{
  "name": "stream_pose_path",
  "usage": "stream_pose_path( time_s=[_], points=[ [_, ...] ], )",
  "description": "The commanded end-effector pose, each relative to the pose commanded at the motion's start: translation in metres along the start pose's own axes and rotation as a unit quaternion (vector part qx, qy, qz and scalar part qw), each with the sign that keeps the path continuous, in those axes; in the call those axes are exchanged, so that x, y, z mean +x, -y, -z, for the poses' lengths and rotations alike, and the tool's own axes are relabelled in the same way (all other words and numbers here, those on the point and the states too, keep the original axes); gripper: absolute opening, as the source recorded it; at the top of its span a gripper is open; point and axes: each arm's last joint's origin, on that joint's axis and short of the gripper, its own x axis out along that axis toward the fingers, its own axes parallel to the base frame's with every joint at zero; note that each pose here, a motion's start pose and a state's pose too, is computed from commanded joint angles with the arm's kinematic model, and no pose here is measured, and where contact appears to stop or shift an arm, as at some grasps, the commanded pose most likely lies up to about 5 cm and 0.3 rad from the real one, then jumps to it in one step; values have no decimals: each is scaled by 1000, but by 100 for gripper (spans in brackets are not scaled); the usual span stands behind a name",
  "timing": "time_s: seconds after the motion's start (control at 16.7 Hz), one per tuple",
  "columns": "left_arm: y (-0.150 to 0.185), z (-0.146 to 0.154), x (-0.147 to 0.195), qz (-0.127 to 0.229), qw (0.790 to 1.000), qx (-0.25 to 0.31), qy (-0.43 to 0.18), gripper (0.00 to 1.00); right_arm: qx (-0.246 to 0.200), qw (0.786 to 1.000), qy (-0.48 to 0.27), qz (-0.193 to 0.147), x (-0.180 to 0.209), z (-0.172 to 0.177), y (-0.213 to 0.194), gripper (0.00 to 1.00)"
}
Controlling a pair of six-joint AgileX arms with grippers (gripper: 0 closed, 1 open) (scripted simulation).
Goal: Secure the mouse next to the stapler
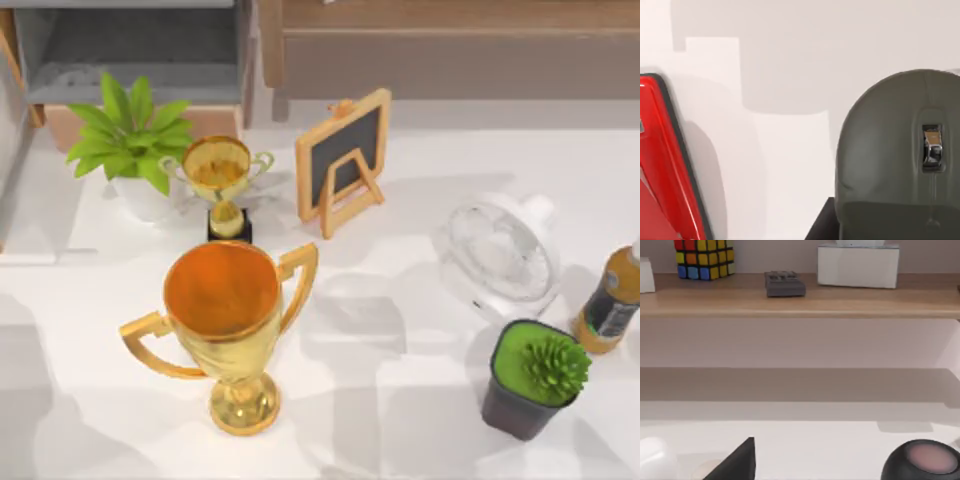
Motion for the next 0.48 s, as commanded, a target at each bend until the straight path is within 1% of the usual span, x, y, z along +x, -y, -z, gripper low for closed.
stream_pose_path(
  time_s=[0.24, 0.48],
  points=[
    [-1, -1, 1, -4, 1000, -1, 6, 0, 0, 1000, 0, 0, 0, 0, 0, 100],
    [0, 1, 8, 0, 1000, -2, -2, 0, 0, 1000, 0, 0, 0, 0, 0, 100]
  ],
)
